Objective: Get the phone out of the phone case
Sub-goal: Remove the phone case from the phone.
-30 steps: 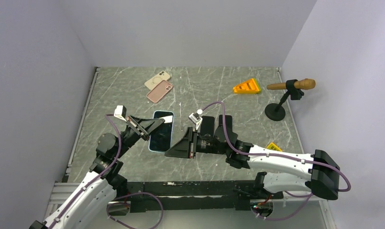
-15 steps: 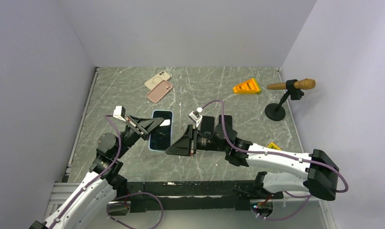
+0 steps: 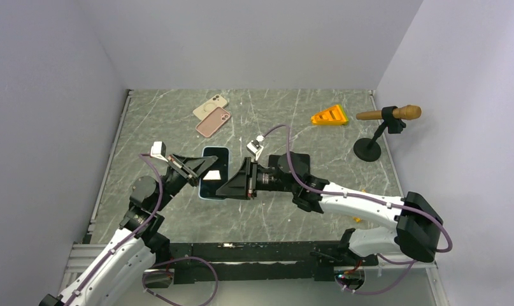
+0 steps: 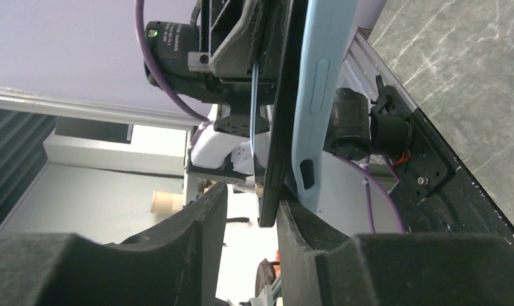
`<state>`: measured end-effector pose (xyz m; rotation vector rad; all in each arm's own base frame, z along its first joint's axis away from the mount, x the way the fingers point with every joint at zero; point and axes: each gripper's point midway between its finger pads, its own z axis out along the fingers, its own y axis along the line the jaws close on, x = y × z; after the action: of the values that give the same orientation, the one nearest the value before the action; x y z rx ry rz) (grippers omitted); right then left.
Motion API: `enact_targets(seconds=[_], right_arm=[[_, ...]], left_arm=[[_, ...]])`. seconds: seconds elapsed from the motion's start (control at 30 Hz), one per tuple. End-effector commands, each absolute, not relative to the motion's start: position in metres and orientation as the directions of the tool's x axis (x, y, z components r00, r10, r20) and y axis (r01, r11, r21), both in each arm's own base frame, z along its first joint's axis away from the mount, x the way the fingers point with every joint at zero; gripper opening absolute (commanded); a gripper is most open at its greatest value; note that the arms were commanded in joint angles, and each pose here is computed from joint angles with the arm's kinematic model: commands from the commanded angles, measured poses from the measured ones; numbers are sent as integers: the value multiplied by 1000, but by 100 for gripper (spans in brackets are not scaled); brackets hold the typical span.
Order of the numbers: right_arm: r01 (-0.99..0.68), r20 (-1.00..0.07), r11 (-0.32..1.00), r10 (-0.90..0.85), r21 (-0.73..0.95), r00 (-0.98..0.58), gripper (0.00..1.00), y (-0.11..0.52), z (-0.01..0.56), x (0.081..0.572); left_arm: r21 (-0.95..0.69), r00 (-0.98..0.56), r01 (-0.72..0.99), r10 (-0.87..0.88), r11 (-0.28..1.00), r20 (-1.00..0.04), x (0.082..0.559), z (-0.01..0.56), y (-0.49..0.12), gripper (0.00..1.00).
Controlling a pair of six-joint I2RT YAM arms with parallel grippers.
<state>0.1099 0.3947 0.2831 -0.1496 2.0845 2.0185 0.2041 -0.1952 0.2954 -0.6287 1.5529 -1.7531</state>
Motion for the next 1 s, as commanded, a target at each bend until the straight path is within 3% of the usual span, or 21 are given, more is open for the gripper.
enact_targets(seconds=[0.0,0.1,0.2,0.23,0.33,0.4,0.43,0.53,0.63,0.7,0.87,0.97], right_arm=[[-228,-239,74,227,971,-944,35,409,283,155],[-233,-238,51,229,971,-944,27,409,286,156],[-256,-259,47,241,966,-935,6,403,289,158],[-260,-264,48,247,964,-932,0,399,289,159],[-280,-279,39,274,959,-920,0,381,294,161],[-286,-287,46,299,957,-910,0,366,294,162],[-290,-291,50,316,956,-903,0,357,294,163],[-298,-299,61,360,953,-884,0,331,290,164],[-302,-313,92,406,949,-859,0,309,284,165],[-317,-331,106,429,942,-841,0,298,285,166],[-369,-372,91,417,925,-829,0,290,300,158],[-383,-379,77,412,921,-829,0,290,306,156]], left_arm=[[-931,-766,330,-621,-158,-166,151,360,-211,0],[-934,-780,335,-593,-125,-201,149,351,-221,0],[-932,-813,348,-529,-104,-244,143,342,-235,0],[-932,-824,351,-502,-86,-264,141,338,-240,6],[-928,-831,373,-438,20,-344,140,319,-248,47],[-909,-801,399,-437,118,-408,145,313,-245,92],[-900,-785,397,-442,179,-434,148,307,-241,97],[-852,-725,423,-450,308,-522,154,303,-228,99],[-827,-714,464,-420,317,-561,151,305,-229,96],[-831,-739,483,-380,278,-556,147,302,-238,91],[-839,-787,510,-292,189,-544,138,297,-260,64],[-827,-789,537,-249,166,-562,132,298,-270,59]])
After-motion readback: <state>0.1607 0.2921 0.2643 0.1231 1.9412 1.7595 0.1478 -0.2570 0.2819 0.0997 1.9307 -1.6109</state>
